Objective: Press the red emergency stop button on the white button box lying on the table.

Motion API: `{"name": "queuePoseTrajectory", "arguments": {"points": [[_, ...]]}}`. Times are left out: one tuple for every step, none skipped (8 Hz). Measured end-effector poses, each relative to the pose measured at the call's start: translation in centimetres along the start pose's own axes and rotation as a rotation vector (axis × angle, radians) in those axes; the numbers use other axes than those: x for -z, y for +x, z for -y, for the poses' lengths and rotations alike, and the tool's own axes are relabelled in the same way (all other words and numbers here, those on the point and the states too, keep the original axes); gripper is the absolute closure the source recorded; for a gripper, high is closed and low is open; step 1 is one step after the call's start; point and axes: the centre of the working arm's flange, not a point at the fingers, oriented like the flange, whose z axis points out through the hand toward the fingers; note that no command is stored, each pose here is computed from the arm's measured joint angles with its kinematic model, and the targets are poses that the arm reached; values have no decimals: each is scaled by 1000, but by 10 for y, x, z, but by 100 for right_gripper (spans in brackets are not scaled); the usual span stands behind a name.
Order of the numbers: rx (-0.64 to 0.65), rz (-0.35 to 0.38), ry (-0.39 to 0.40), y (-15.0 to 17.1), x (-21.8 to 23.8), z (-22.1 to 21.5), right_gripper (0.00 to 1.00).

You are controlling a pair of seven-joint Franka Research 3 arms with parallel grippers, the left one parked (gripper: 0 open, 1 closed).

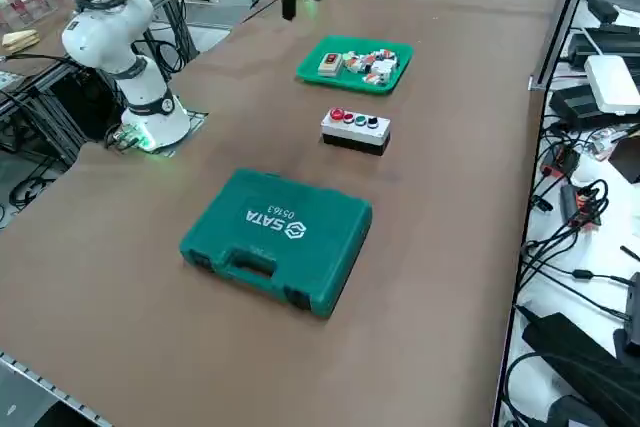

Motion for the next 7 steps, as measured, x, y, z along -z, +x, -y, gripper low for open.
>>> {"name": "queuePoseTrajectory", "arguments": {"points": [[78, 5, -12, -5, 8, -11, 0], [112, -4, -6, -7, 8, -23, 0], [123, -37, -2, -8, 5, -30, 0], [131, -80, 0, -12, -1, -28, 0], [140, -110, 3, -18, -6, -24, 0], [149, -124, 5, -24, -8, -20, 0], [157, -129, 5, -29, -9, -15, 0]]}}
